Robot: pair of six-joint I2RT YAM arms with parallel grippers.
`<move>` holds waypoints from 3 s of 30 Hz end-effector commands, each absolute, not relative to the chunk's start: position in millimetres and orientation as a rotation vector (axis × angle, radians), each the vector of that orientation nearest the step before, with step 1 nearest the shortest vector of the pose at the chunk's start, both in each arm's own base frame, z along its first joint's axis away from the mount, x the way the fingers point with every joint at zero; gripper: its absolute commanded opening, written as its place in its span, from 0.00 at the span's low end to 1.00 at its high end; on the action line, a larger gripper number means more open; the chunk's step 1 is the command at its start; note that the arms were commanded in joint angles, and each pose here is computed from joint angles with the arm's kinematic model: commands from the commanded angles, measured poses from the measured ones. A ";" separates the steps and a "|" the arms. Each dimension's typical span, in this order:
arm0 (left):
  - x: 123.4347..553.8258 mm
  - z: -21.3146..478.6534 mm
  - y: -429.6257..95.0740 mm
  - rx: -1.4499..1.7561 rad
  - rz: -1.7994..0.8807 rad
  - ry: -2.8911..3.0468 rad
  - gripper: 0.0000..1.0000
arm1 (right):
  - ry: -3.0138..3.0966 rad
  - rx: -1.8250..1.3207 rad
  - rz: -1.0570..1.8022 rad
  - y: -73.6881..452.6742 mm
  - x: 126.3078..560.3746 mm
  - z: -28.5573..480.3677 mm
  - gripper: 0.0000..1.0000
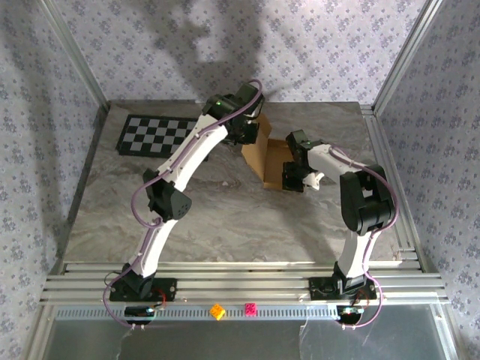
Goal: Fold the paper box
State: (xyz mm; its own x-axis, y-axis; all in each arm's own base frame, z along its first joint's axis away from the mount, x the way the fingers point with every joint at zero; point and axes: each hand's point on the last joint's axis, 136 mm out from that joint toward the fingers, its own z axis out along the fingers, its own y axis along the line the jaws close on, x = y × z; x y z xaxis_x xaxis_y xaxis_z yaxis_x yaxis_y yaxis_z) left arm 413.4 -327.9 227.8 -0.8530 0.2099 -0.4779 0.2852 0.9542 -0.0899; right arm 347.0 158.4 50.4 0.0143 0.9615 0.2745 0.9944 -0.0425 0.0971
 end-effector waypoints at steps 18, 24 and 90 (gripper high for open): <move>409.3 261.6 -332.4 0.858 -0.322 2.426 0.00 | -3.285 -1.204 -0.775 119.0 386.9 206.3 0.68; 410.7 260.0 -319.3 1.023 -0.317 2.349 0.00 | -3.779 -0.244 -0.882 96.8 387.6 248.7 0.68; 383.7 287.9 -265.1 0.768 -0.479 2.265 0.83 | -3.593 1.694 -0.417 152.1 433.7 198.7 0.00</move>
State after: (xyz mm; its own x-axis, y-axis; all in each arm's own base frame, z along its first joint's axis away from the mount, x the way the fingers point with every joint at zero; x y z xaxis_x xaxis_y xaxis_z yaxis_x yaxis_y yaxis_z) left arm 414.5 -261.9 284.0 -0.5255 0.4651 -0.7124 0.6531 0.7572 0.0126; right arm 432.3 156.5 190.8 -0.3676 -0.5677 -0.7366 -0.7294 0.6673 -0.1503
